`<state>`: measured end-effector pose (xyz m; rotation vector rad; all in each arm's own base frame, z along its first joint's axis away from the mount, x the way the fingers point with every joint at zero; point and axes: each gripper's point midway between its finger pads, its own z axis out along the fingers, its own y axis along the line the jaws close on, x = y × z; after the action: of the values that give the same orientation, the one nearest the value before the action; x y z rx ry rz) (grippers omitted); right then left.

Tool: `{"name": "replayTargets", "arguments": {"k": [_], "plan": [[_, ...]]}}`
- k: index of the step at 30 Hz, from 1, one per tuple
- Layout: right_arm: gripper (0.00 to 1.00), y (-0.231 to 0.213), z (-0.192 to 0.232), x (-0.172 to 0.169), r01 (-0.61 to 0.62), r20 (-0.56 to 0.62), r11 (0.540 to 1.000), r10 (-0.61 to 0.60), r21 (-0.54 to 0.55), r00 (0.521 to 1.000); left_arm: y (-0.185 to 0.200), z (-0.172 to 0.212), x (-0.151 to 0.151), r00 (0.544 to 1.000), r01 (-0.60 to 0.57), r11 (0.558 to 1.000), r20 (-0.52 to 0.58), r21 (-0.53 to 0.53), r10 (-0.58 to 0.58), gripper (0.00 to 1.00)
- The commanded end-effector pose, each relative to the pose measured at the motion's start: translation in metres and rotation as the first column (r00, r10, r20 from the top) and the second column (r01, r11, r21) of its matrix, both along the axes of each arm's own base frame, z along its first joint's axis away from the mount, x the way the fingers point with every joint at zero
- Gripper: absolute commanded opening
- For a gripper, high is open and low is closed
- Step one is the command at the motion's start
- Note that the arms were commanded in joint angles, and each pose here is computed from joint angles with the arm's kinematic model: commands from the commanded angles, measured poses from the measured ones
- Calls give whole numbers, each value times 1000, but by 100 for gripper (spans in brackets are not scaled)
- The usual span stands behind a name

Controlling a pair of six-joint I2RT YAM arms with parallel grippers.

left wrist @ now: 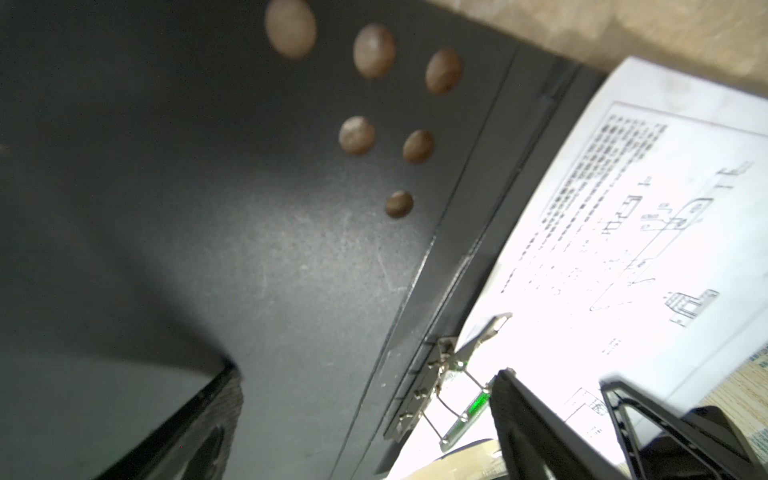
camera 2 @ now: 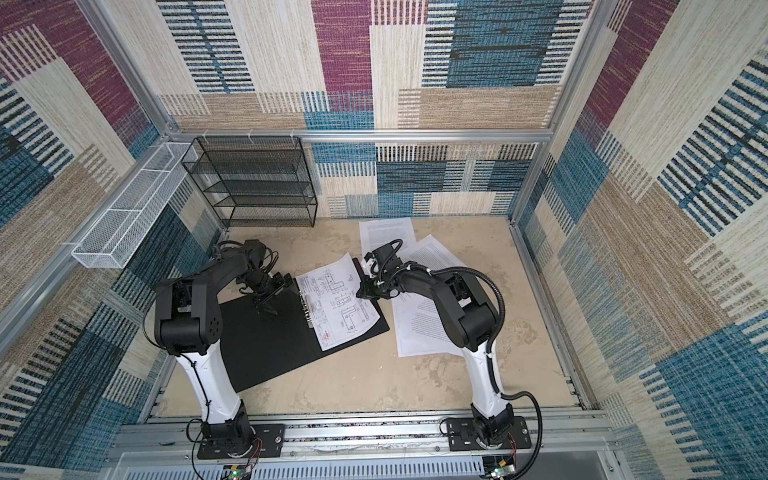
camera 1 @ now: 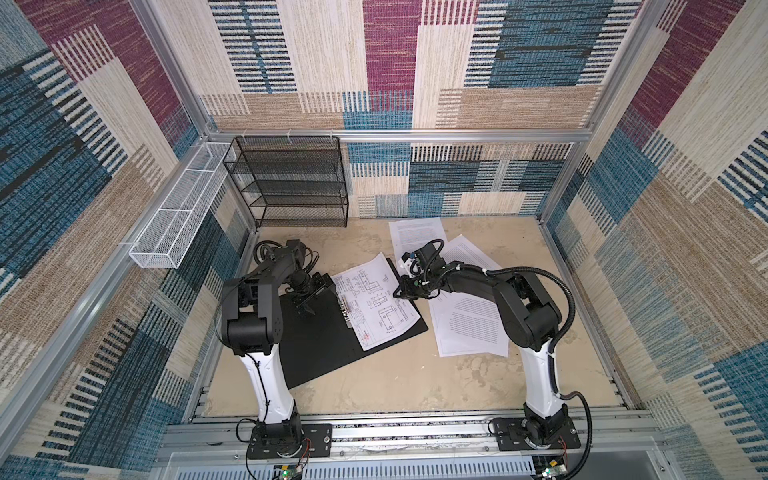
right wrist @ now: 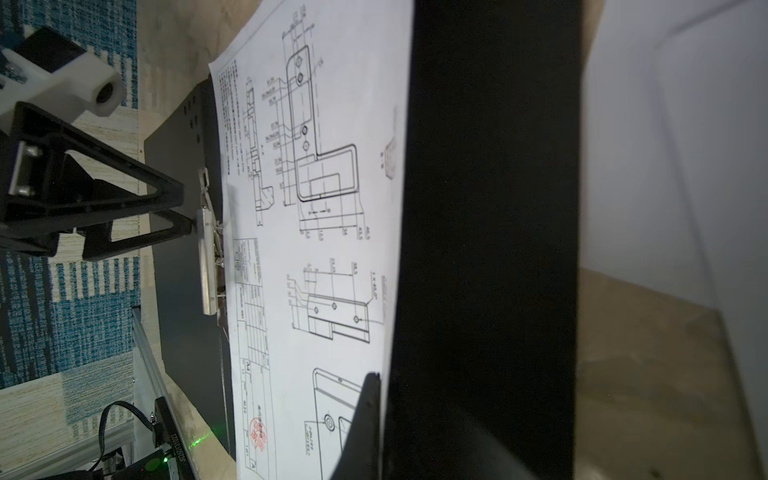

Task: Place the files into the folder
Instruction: 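Lay the drawing sheet onto the folder beside the clip with the right gripper, then release the sheet and move both grippers to the loose text pages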

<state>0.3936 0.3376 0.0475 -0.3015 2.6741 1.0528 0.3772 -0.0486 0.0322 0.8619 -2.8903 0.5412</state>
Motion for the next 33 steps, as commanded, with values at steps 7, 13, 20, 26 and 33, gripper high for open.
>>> {"name": "replayTargets", "arguments": {"k": [7, 13, 20, 26, 33], "plan": [[0, -1, 7, 1, 40, 11, 999, -40, 5, 999, 2, -16, -4, 999, 30, 999, -19, 20, -30, 94], [0, -2, 4, 0, 38, 7, 999, -38, -2, 999, 1, -16, -3, 999, 29, 999, -16, 17, -29, 94], [21, -7, 5, 2, 62, 16, 998, -62, -27, 998, 2, -16, -2, 999, 27, 999, -16, 16, -27, 94], [37, -11, 3, 4, 80, 16, 995, -79, -59, 997, 2, -18, -2, 999, 29, 999, -20, 15, -28, 94], [51, -20, 2, 3, 118, 25, 985, -115, -127, 993, 2, -19, -2, 999, 29, 999, -22, 17, -29, 94]]}}
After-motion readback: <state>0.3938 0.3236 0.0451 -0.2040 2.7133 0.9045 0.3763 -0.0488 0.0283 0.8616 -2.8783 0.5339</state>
